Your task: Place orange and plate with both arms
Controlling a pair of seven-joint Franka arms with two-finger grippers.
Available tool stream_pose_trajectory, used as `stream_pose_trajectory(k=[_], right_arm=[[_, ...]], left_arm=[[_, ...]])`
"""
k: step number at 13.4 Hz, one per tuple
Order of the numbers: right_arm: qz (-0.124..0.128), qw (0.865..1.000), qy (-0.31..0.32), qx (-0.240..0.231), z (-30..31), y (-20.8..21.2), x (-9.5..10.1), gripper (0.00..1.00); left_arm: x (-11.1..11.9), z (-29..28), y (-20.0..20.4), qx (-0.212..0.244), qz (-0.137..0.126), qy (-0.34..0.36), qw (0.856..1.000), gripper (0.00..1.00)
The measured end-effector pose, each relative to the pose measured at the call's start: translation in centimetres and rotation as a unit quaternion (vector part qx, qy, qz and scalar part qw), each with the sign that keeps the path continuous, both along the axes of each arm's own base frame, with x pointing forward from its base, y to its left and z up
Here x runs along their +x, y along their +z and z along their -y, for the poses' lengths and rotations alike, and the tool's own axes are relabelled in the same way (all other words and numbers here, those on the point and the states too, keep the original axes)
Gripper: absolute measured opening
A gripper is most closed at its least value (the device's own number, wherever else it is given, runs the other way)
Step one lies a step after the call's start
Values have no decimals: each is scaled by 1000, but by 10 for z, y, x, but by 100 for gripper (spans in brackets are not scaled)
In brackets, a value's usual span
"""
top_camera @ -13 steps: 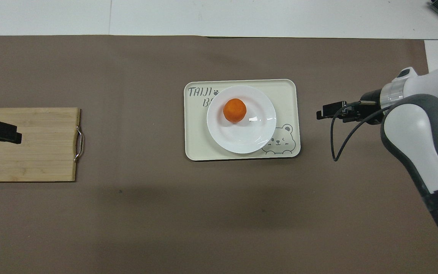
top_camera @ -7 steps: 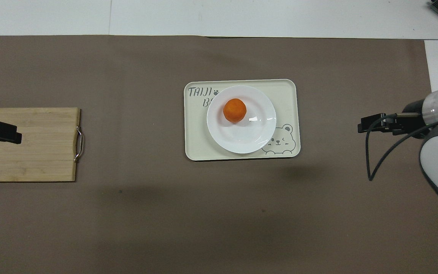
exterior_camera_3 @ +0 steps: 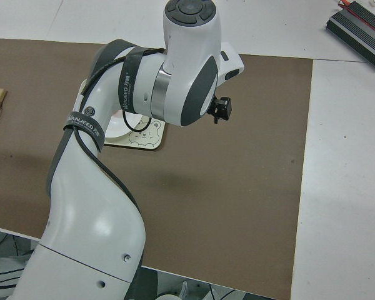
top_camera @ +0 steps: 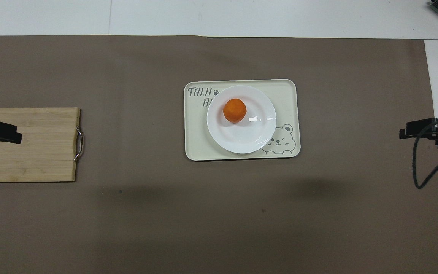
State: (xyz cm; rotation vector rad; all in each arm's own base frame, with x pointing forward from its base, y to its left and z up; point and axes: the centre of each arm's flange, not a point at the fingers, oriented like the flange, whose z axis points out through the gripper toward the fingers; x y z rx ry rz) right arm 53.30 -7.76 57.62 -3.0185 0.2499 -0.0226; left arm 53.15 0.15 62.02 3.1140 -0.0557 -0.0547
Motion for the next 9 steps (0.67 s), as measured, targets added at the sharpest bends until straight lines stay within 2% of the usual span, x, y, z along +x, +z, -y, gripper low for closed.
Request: stream_pose_trajectory(k=[4, 6, 9], right_arm=[[27, 999, 22, -30, -15, 60, -1, 100], [26, 999, 24, -31, -27, 86, -4, 100], [22, 999, 35, -32, -45, 85, -1, 100]], left_arm=[[0, 0, 0, 0, 0, 0, 1000, 100], [0, 0, 0, 0, 0, 0, 1000, 100], [0, 0, 0, 0, 0, 0, 1000, 100]])
